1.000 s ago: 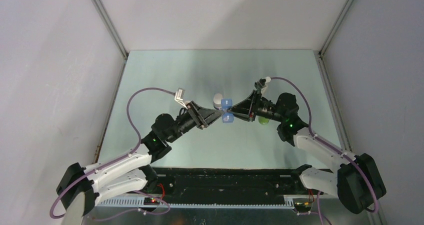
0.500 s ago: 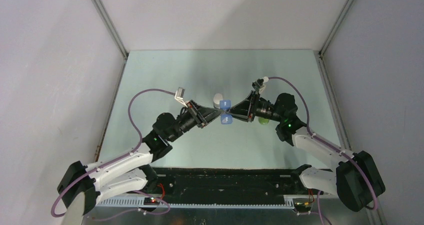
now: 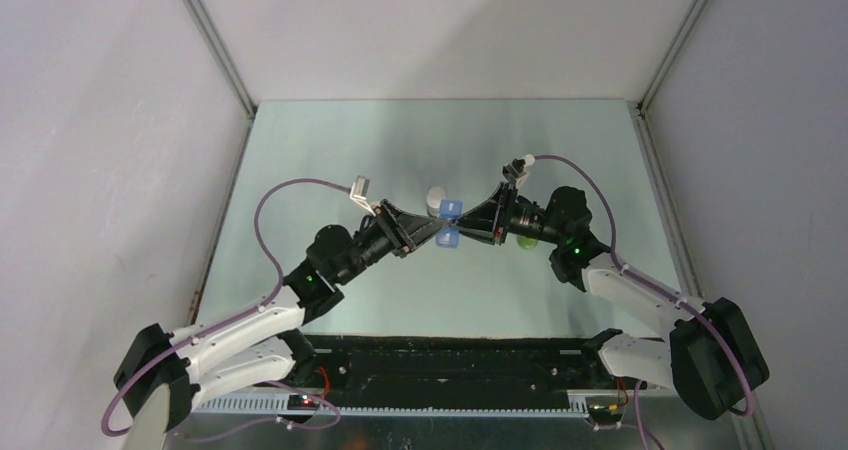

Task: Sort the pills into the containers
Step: Open the pill container.

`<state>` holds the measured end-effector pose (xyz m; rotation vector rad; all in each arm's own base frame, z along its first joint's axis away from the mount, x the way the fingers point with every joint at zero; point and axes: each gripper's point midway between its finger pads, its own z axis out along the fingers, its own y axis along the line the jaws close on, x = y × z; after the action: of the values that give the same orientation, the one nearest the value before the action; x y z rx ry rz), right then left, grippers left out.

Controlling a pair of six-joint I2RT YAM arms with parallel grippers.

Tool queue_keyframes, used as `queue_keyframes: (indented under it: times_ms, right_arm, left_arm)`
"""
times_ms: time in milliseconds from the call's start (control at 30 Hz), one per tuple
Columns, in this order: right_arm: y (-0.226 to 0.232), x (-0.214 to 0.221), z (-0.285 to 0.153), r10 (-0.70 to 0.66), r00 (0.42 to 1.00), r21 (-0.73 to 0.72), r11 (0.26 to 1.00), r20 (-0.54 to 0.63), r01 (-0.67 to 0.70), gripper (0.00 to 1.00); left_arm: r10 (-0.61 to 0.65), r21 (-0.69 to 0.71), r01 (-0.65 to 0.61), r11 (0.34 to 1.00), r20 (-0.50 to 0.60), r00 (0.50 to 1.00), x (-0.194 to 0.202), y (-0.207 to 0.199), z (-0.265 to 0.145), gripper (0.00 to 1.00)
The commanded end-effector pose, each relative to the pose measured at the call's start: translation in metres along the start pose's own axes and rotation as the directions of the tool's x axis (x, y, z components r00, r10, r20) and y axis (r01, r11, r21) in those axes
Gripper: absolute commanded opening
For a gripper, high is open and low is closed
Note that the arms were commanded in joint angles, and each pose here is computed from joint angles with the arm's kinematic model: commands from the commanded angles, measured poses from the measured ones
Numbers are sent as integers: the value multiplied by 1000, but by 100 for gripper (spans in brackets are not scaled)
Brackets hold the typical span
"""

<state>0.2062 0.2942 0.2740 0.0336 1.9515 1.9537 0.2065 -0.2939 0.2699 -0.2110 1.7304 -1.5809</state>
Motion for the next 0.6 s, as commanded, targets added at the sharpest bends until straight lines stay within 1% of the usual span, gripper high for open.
queue_keyframes:
  times_ms: [0, 100, 233, 300, 467, 567]
  right_arm:
    - [8, -7, 2, -14, 999, -23, 1000, 41, 15, 0]
    - [7, -10, 3, -8, 999, -21, 1000, 49, 9, 0]
    - [8, -11, 4, 1, 999, -32, 999, 48, 1, 0]
    - [8, -11, 5, 6, 999, -38, 999, 43, -5, 0]
    - [9, -10, 6, 27, 999, -50, 998, 31, -26, 0]
    - [14, -8, 7, 39, 999, -70, 997, 14, -38, 0]
  left_arm:
    - [29, 66, -31, 997, 24, 999, -10, -25, -3, 57]
    - [30, 89, -32, 996, 23, 999, -9, -29, -5, 60]
    - [30, 122, -31, 992, 10, 999, -7, -35, -5, 58]
    - [28, 130, -27, 991, 0, 1000, -5, -35, -4, 56]
    - [26, 141, -24, 990, -12, 1000, -2, -35, -1, 46]
    - [25, 143, -21, 989, -24, 999, 1, -33, 2, 42]
